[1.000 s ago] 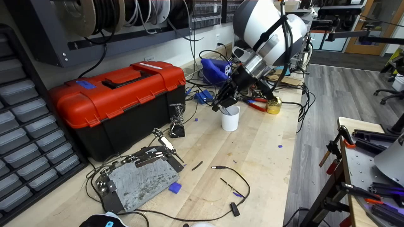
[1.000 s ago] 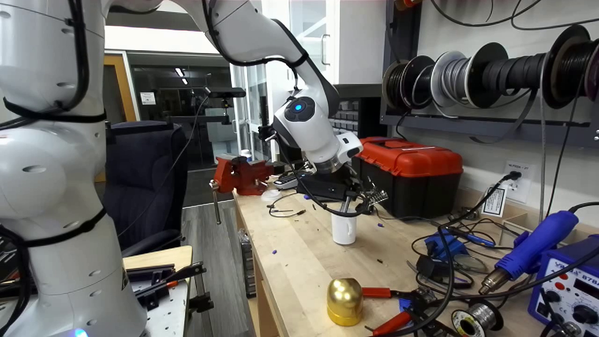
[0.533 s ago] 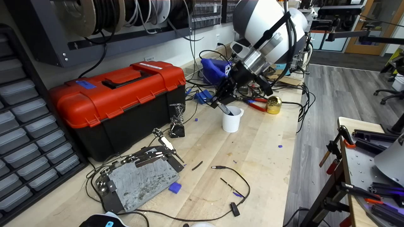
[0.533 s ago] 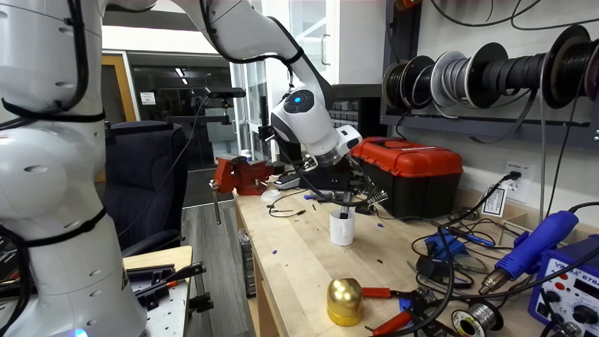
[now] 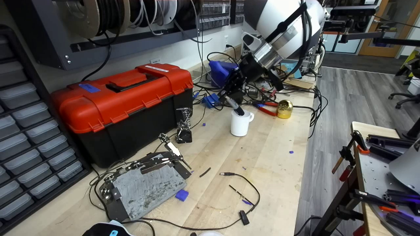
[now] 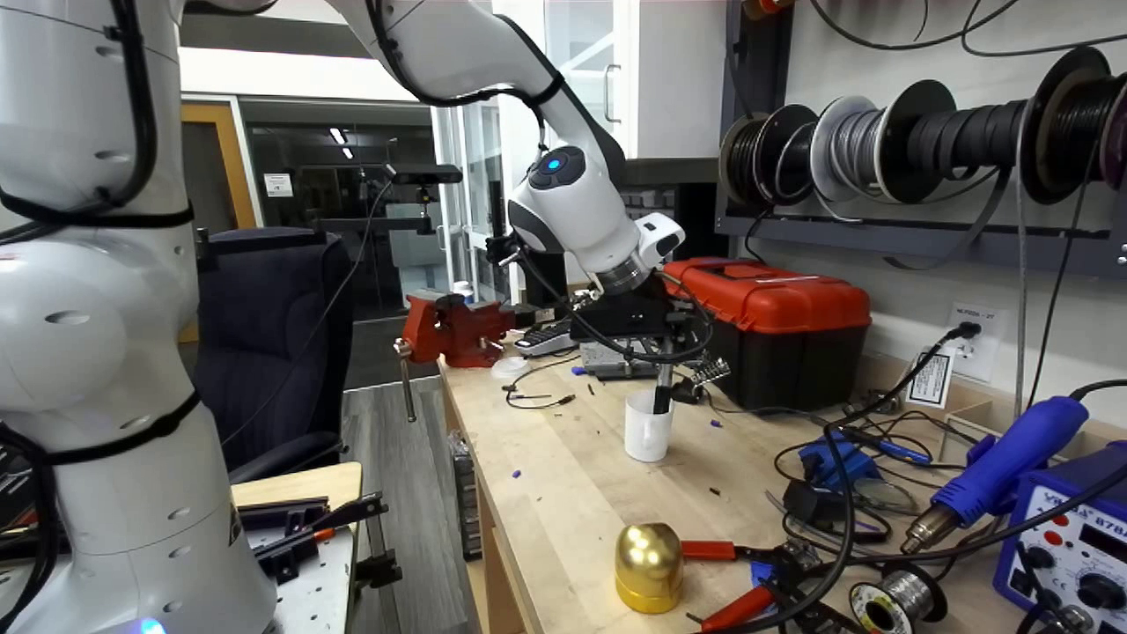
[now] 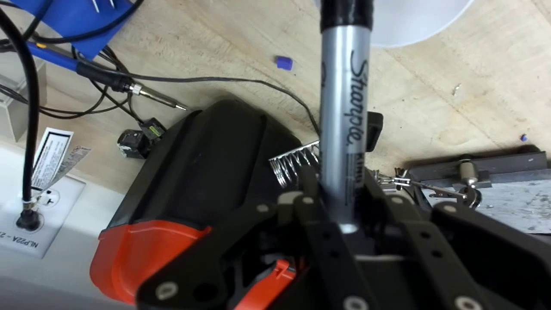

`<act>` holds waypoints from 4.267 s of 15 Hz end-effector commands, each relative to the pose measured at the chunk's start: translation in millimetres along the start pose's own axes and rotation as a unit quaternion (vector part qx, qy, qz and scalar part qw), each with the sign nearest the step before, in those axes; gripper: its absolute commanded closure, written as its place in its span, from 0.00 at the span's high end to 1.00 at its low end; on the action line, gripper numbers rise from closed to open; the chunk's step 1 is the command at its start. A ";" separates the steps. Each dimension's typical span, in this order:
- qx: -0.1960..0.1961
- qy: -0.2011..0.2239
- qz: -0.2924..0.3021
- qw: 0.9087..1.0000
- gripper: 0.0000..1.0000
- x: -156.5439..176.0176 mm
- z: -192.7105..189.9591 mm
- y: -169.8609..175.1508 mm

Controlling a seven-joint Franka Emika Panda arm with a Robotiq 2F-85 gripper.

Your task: Remove the marker from the mug and put it on the workbench

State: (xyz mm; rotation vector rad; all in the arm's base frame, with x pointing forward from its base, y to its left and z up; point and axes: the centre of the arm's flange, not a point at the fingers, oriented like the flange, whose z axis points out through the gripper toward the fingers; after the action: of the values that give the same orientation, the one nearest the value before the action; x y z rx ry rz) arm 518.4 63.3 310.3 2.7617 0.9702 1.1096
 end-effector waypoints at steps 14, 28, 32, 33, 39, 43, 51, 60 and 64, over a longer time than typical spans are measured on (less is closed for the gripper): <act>-0.031 -0.006 0.009 0.999 0.06 85.4 -26.4 -11.9; 0.054 0.000 0.147 0.988 0.06 104.8 -15.5 -41.1; 0.086 -0.047 0.164 0.982 0.06 86.6 -6.1 -49.6; 0.090 -0.058 0.166 0.980 0.06 82.8 -4.6 -51.0; 0.126 -0.130 0.185 0.966 0.06 61.1 7.4 -57.3; 0.148 -0.167 0.196 0.955 0.06 48.1 12.2 -66.8; 0.185 -0.207 0.200 0.940 0.06 12.2 19.8 -83.5; 0.189 -0.217 0.182 0.940 0.75 -4.9 24.1 -92.5; 0.186 -0.213 0.174 0.943 0.98 -4.4 22.4 -91.3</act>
State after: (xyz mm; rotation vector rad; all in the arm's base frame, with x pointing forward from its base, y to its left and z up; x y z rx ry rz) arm 491.2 146.8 263.0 3.3711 0.6872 0.2948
